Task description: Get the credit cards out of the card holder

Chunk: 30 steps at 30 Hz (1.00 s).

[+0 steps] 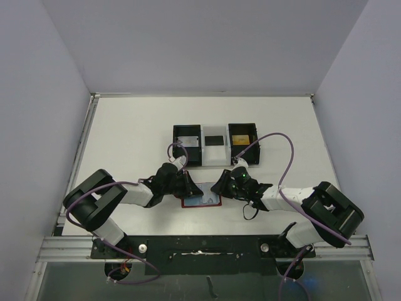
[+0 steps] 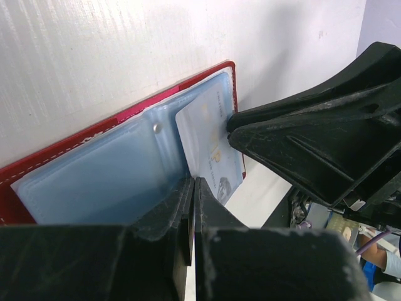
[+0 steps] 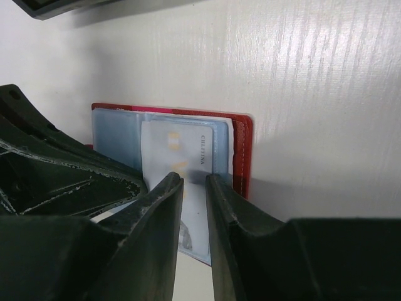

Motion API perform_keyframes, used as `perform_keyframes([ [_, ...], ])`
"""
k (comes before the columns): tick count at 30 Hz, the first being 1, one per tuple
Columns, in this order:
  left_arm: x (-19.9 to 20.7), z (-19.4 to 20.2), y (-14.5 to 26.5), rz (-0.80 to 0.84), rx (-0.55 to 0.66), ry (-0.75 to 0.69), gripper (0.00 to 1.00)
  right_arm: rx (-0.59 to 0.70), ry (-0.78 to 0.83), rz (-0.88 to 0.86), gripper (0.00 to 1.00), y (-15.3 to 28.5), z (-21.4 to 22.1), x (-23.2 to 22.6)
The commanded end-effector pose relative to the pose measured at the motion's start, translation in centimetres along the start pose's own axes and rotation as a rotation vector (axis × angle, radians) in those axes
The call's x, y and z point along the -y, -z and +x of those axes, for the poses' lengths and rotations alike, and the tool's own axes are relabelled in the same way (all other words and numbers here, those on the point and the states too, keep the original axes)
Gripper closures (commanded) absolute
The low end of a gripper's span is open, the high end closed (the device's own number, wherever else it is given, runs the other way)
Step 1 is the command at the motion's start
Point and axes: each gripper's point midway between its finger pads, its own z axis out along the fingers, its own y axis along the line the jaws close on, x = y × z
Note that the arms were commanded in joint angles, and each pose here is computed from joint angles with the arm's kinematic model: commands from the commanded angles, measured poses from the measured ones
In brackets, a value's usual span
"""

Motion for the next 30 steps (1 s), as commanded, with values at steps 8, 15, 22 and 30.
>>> perform_keyframes([
  [8, 1.0, -1.1, 0.4, 0.000, 0.042, -0.031, 1.00, -0.050, 0.050, 0.035, 0.75, 0.1, 0.9, 0.9],
  [15, 0.7, -1.3, 0.7, -0.024, 0.047, -0.038, 1.00, -0.032, 0.084, -0.014, 0.80, 0.6, -0.2, -0.9],
  [22, 1.0, -1.4, 0.6, -0.016, 0.041, -0.047, 1.00, -0.027, 0.137, -0.120, 0.80, 1.4, -1.2, -4.2],
  [30, 1.4, -1.7, 0.7, -0.009, 0.049, -0.048, 1.00, -0.070, 0.105, -0.019, 0.78, 0.4, -0.3, -2.1],
])
